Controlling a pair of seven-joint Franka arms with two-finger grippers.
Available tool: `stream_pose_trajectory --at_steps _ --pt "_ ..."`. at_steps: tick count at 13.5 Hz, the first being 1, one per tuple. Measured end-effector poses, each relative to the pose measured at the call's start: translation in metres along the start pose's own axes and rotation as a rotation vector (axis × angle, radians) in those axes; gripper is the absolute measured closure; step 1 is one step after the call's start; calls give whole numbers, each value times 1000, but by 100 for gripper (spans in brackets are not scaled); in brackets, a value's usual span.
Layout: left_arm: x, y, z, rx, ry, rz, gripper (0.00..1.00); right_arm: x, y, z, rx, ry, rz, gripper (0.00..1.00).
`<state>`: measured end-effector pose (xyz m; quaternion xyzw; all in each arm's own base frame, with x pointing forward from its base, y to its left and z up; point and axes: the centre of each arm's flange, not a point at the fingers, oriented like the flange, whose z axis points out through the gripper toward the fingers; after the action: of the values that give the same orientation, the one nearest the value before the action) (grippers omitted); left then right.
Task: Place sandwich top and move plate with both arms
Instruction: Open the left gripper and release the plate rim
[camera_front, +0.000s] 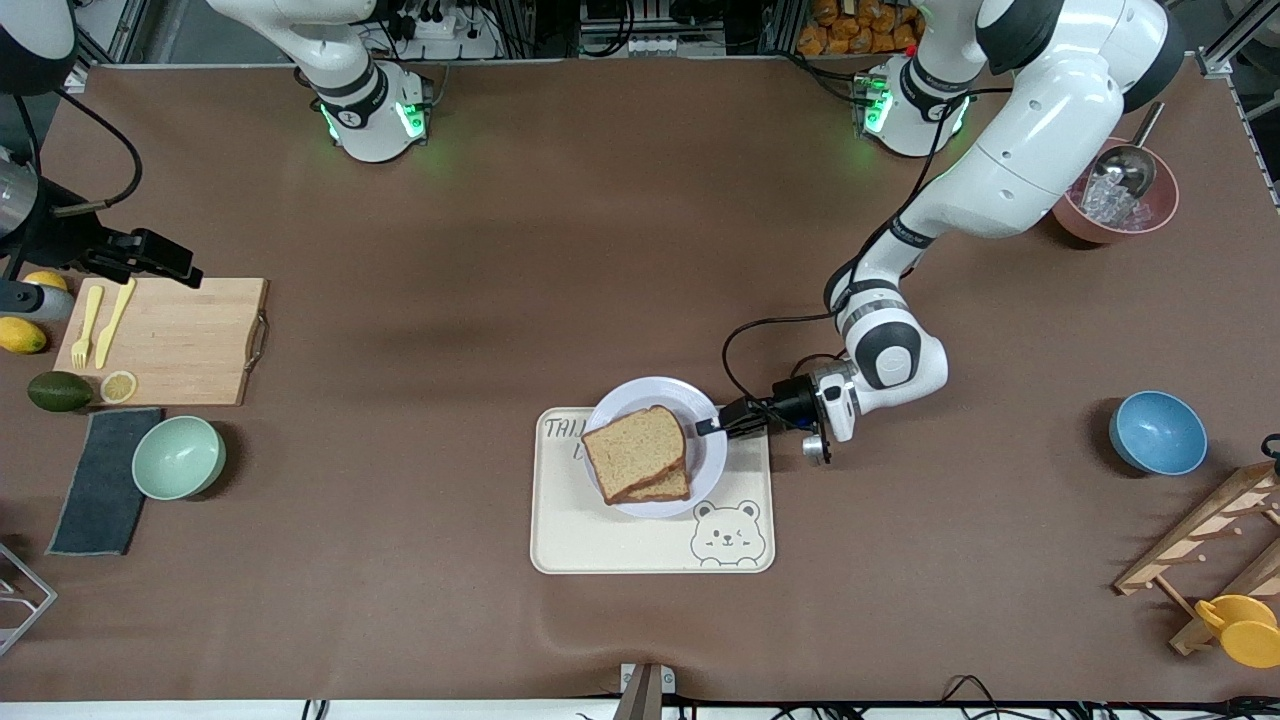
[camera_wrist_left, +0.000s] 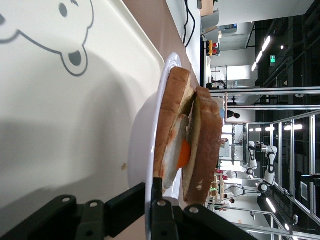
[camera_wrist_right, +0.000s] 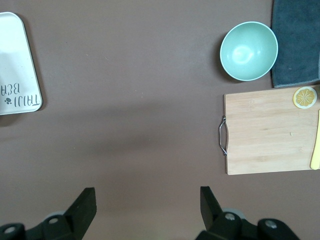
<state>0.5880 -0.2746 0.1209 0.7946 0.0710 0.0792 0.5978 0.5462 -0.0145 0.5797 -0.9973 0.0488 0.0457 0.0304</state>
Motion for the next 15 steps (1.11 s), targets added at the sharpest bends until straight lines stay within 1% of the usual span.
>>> stream_pose_trajectory --at_steps 4,8,10,11,12,13,15 --pt "1 -5 -2 5 4 4 92 1 0 3 0 -5 0 7" --pt "-3 -13 9 -1 0 34 92 3 0 6 0 -10 1 7" --pt "-1 -17 10 -2 3 47 88 3 0 6 0 -11 1 7" --pt "2 -16 8 -4 10 51 80 3 0 6 0 -11 1 7" --pt "6 -14 6 -7 17 55 68 3 0 6 0 -11 1 7" --pt "11 -13 3 -9 25 63 58 3 0 6 0 -11 1 7" --pt "20 -15 -6 -4 45 108 34 3 0 6 0 -10 1 7"
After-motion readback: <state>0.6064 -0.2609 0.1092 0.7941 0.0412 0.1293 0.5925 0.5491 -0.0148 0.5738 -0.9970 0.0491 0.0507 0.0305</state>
